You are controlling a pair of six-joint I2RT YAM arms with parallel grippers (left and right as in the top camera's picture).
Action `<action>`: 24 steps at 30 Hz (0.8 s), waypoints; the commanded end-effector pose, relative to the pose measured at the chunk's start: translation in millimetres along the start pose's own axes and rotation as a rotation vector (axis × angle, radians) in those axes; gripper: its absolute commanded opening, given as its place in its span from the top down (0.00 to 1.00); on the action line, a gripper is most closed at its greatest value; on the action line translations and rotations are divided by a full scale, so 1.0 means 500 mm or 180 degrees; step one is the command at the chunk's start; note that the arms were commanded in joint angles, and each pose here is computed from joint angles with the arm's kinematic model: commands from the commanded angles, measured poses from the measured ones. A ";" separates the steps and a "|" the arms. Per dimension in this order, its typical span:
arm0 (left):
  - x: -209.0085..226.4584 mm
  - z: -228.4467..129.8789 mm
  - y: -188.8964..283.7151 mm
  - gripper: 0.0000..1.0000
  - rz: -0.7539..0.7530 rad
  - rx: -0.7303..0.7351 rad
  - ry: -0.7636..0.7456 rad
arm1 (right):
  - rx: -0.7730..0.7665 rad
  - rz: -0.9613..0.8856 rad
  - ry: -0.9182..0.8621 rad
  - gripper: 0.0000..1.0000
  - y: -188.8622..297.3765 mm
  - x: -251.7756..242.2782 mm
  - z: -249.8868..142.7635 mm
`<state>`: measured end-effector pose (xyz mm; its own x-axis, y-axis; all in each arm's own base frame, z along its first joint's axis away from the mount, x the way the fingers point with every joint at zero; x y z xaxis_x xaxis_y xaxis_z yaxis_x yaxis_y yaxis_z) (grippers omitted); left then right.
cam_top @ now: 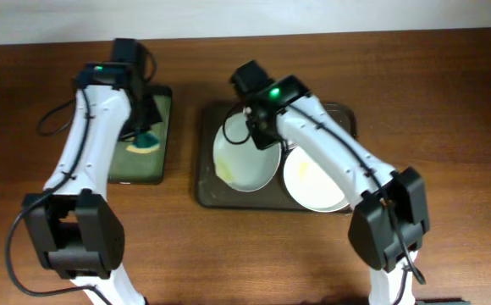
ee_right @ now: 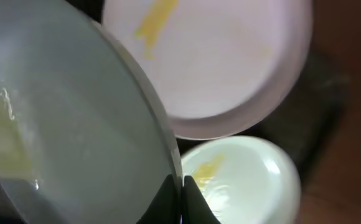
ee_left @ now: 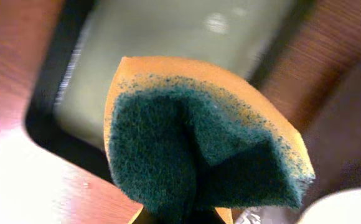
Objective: Clean dirty plates on tray and stack at the side
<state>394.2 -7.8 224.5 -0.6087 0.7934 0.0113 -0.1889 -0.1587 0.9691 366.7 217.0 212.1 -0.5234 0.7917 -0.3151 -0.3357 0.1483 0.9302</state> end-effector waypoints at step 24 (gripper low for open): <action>0.061 0.031 -0.002 1.00 0.0077 0.0007 0.0154 | -0.0614 -0.3052 0.1269 0.96 0.242 0.122 0.035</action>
<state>391.9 22.8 222.9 -0.6563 0.7542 0.0228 -0.1642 -0.1722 0.9713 311.8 299.8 281.0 -0.2407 0.0980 -0.9656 -0.8349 0.4864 0.2575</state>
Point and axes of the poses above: each gripper's point midway between its finger pads, its own y axis back along the fingers, its own x axis along the line the jaws close on, z = x × y, the point moved 9 cm from there along y, back along the fingers, and after that the axes turned 13 degrees about y, right-handed, at the moved point
